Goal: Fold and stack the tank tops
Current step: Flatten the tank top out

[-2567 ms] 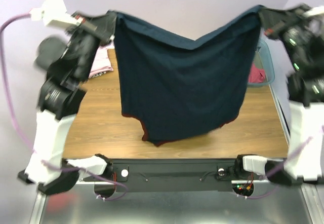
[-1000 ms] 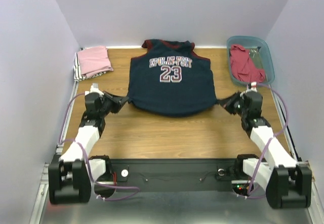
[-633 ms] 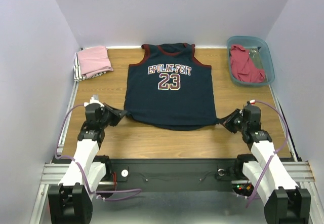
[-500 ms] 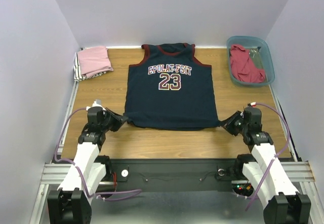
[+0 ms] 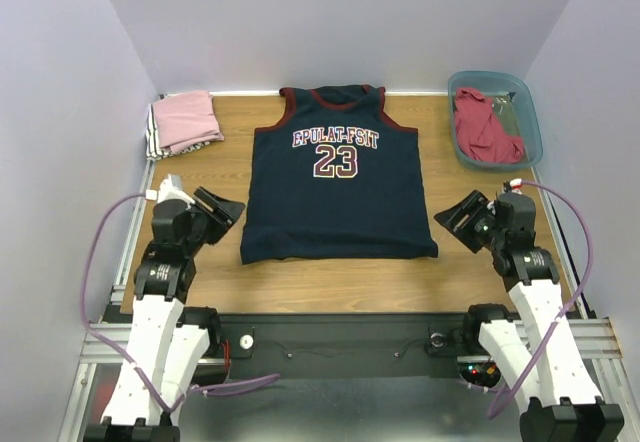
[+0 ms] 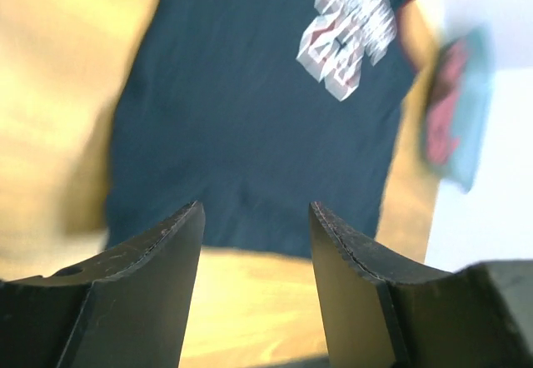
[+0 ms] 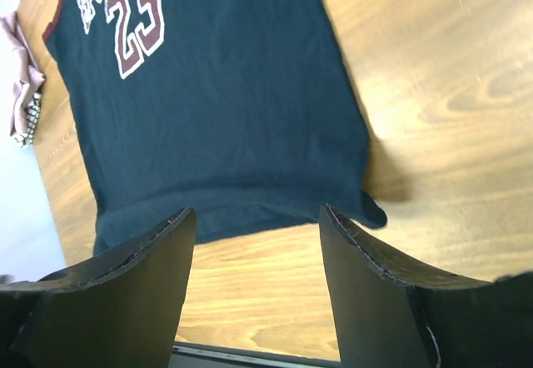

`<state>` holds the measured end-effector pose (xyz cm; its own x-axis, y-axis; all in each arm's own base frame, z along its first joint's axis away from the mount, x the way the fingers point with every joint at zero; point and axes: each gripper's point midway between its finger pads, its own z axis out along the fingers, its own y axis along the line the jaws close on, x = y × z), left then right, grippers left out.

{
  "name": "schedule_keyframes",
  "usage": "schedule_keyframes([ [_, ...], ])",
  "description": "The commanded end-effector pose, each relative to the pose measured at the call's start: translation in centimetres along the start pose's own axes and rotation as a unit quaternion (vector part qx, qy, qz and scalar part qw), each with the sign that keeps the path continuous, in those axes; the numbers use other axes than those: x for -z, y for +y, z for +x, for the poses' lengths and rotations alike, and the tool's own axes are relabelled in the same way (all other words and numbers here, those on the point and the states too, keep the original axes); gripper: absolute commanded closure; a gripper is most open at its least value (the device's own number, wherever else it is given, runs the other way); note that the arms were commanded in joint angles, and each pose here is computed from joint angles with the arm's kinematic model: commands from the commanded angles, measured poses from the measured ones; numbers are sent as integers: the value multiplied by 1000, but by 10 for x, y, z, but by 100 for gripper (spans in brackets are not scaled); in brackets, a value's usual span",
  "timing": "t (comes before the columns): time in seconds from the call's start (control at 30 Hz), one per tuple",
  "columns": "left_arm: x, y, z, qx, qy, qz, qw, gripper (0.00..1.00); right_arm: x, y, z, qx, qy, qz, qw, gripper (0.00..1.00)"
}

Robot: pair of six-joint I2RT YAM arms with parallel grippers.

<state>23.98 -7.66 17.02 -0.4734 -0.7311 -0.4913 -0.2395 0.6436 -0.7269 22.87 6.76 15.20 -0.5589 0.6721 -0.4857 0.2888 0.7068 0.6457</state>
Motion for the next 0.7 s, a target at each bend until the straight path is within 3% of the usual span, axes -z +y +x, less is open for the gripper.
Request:
schedule_keyframes([
  [0.0,3,-29,-41,-44,-68,25,996,37,-6,13,-19,27,-18,-14,999,34],
  [0.17,-65,-23,-30,-49,4,20,999,44,-48,13,-48,39,-53,-6,998,34],
  [0.23,-87,-40,-54,-57,-20,35,998,46,-77,17,-53,37,-34,-10,999,36],
  [0.27,-111,-32,-46,-47,8,24,999,46,-88,25,-64,42,-44,-23,998,39],
  [0.37,-143,-54,-67,-42,-3,38,998,52,-136,31,-81,47,-18,-16,999,46],
  [0.4,-164,-57,-70,-44,8,37,998,57,-145,42,-99,53,-35,-19,998,51],
  [0.5,-206,-37,-68,-48,29,-13,998,63,-182,35,-106,54,-26,11,998,53],
  [0.53,-217,-50,-82,-59,19,-7,998,64,-190,45,-125,55,-46,13,997,54],
  [0.57,-237,-34,-73,-58,38,-31,997,68,-209,35,-121,55,-34,28,998,54],
  [0.6,-246,-45,-82,-66,37,-25,997,74,-219,49,-136,58,-44,18,997,55],
  [0.67,-263,-46,-80,-72,49,-26,996,76,-235,53,-140,59,-38,15,997,58],
])
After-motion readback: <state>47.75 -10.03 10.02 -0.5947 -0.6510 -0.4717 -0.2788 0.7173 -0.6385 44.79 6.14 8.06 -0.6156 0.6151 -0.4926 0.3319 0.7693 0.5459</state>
